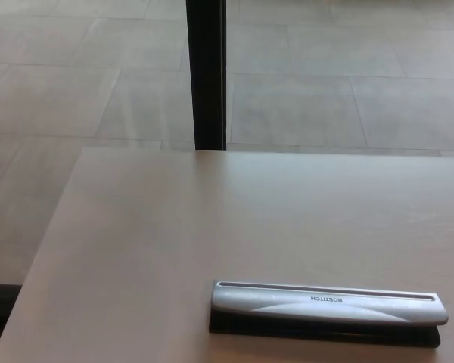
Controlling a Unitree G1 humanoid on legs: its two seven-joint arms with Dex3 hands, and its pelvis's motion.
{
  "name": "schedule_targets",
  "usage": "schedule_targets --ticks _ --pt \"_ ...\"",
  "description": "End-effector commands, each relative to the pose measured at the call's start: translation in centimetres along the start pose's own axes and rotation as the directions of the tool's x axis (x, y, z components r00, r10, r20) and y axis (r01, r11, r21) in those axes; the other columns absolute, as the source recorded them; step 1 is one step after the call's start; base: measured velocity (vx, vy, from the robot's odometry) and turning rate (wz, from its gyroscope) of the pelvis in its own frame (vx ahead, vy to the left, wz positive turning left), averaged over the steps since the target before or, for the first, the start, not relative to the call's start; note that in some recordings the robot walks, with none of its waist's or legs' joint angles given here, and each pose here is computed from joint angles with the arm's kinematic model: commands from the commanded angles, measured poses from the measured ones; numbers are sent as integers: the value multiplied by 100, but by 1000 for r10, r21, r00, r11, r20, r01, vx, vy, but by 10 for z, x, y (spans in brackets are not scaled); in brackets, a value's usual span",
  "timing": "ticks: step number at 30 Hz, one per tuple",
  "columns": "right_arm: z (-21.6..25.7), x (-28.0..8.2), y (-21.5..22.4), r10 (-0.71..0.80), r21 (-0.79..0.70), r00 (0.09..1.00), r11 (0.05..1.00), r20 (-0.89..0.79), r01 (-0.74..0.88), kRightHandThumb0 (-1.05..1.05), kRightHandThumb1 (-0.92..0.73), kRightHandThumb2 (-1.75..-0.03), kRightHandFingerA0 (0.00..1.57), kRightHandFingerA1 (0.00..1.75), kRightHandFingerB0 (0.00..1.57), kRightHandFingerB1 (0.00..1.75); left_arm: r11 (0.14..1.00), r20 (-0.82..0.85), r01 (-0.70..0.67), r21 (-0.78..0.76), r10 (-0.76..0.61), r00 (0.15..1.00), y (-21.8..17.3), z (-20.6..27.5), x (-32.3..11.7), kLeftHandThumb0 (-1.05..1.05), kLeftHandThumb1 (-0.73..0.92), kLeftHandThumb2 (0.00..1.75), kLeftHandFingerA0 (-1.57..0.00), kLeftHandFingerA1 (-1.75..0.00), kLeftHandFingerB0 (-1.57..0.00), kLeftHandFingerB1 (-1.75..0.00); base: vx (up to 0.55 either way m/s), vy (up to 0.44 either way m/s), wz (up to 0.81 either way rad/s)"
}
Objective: A hole pucnch is kept on the middle on the desk infront of the robot and the robot uses both its hands as fists to press on it and use it
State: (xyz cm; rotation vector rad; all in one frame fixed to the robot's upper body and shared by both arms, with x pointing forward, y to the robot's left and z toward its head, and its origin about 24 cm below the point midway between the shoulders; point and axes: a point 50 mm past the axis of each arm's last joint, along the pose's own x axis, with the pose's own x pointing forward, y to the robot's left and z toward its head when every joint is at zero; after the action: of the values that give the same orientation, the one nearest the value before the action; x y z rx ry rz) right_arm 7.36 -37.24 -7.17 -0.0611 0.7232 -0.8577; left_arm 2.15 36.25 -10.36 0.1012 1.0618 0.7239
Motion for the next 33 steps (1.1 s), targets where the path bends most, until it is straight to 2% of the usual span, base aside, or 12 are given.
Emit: schedule_targets --ticks 1,8,10,11,13,14,15,20,23,26,32,33 --pt "28 -2 -43 -248 492 964 830 -97 263 -52 -53 -68 54 83 47 70 933 -4 -163 -320 171 985 33 17 -1 -38 35 67 -107 -120 -75 -74 0 0 0" --pt "95 20 -81 -361 728 932 638 -6 252 -63 -76 -63 54 75 25 52 802 180 -96 -589 246 952 45 92 0 -56 43 59 -99 -74 -79 -70 0 0 0" --pt "123 21 -89 -380 768 924 605 46 210 -65 -62 -100 32 67 14 56 786 290 -35 -617 269 919 48 129 -8 -57 48 59 -90 -70 -64 -63 0 0 0" --pt "132 20 -91 -390 768 918 611 80 193 -67 -81 -64 38 67 20 55 781 329 -17 -624 282 901 49 142 -12 -58 47 58 -85 -69 -70 -65 0 0 0" --pt "166 14 -95 -412 823 897 558 162 107 -67 -76 -63 48 70 21 54 763 430 39 -645 321 844 53 187 -25 -60 49 57 -98 -66 -75 -62 0 0 0" --pt "179 11 -95 -394 823 896 565 202 63 -67 -58 -100 49 70 17 57 747 452 52 -662 343 824 54 204 -31 -63 50 57 -123 -79 -82 -63 0 0 0" --pt "190 9 -95 -392 821 891 569 228 40 -66 -79 -63 58 63 17 50 743 471 62 -666 355 808 54 219 -37 -68 51 58 -126 -72 -84 -67 0 0 0" --pt "239 -7 -87 -407 816 841 575 356 -67 -63 -75 -68 91 71 28 53 708 646 257 -658 355 676 47 289 -87 -73 54 62 -112 -59 -82 -60 0 0 0" --pt "279 -31 -69 -401 776 775 606 488 -175 -54 -71 -72 116 94 56 58 668 763 430 -607 339 551 27 335 -144 -46 52 100 -78 -79 -50 -66 0 0 0" --pt "303 -51 -52 -365 725 693 604 622 -332 -39 -45 -105 140 130 88 83 661 851 547 -514 309 425 7 352 -186 -16 68 81 -86 -129 -57 -65 0 0 0" --pt "330 -104 -5 -223 518 529 685 819 -512 -57 -29 -103 137 142 114 103 663 966 703 -259 170 195 -36 367 -241 -13 82 79 -107 -170 -62 -111 0 0 0" --pt "333 -116 8 -188 465 491 705 851 -536 -47 -26 -116 127 154 112 107 648 975 729 -221 145 166 -49 368 -250 -15 74 92 -84 -175 -67 -130 0 0 0"
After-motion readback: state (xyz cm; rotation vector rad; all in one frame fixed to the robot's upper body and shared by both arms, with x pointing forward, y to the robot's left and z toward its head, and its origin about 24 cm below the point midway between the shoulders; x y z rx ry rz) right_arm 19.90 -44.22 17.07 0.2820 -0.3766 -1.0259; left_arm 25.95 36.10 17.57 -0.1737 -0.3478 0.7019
